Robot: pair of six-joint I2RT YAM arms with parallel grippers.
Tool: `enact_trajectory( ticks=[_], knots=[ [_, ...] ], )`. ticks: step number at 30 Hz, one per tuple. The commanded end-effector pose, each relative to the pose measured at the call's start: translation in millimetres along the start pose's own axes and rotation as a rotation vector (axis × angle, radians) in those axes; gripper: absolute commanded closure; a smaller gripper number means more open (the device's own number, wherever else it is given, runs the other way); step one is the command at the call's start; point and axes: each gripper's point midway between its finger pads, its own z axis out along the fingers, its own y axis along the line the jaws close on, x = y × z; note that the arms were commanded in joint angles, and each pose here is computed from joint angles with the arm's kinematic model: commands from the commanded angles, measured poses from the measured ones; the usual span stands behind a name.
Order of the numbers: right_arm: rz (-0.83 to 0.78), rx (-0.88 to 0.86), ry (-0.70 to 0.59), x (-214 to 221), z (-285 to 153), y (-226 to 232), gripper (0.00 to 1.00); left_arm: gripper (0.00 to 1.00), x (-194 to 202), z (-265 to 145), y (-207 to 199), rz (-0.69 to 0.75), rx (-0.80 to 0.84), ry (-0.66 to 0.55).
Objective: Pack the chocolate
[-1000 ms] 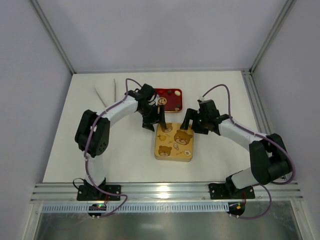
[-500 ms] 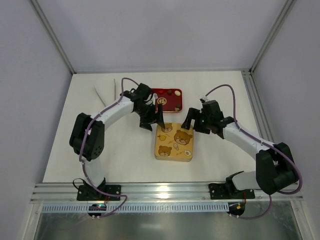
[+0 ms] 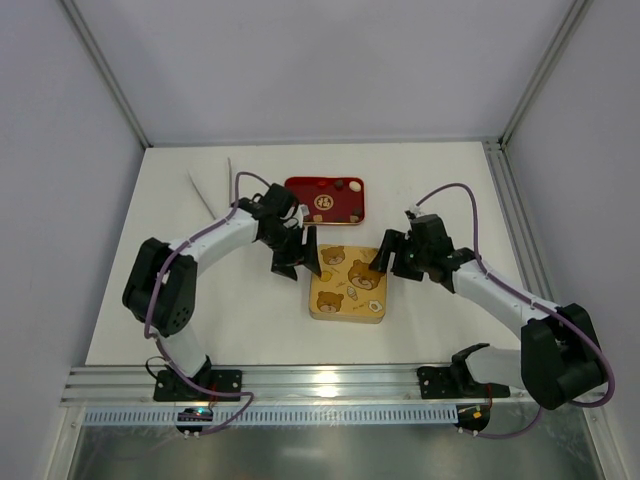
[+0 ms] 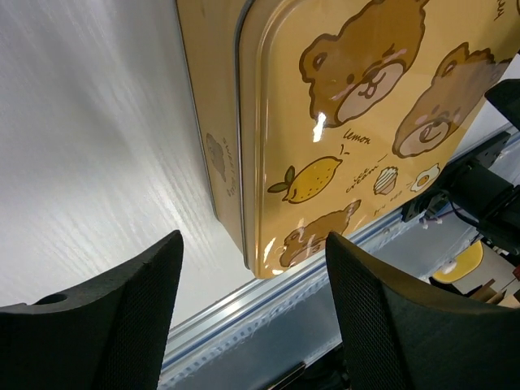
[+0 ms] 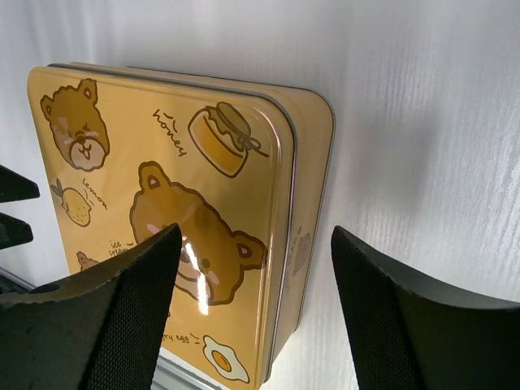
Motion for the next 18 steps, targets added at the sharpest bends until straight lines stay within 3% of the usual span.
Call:
enact_trajectory(
  ticks=[1,18],
  knots=[
    [0.005,-0.049,-0.044,-10,-3,11,0.25,0.31,0,-2,-16,0.037,0.056,-0.022],
    [0.021,-0.062,-0.023,-16,6,18,0.47,0.32,-12,16,-24,0.018,0.082,-0.005]
  ],
)
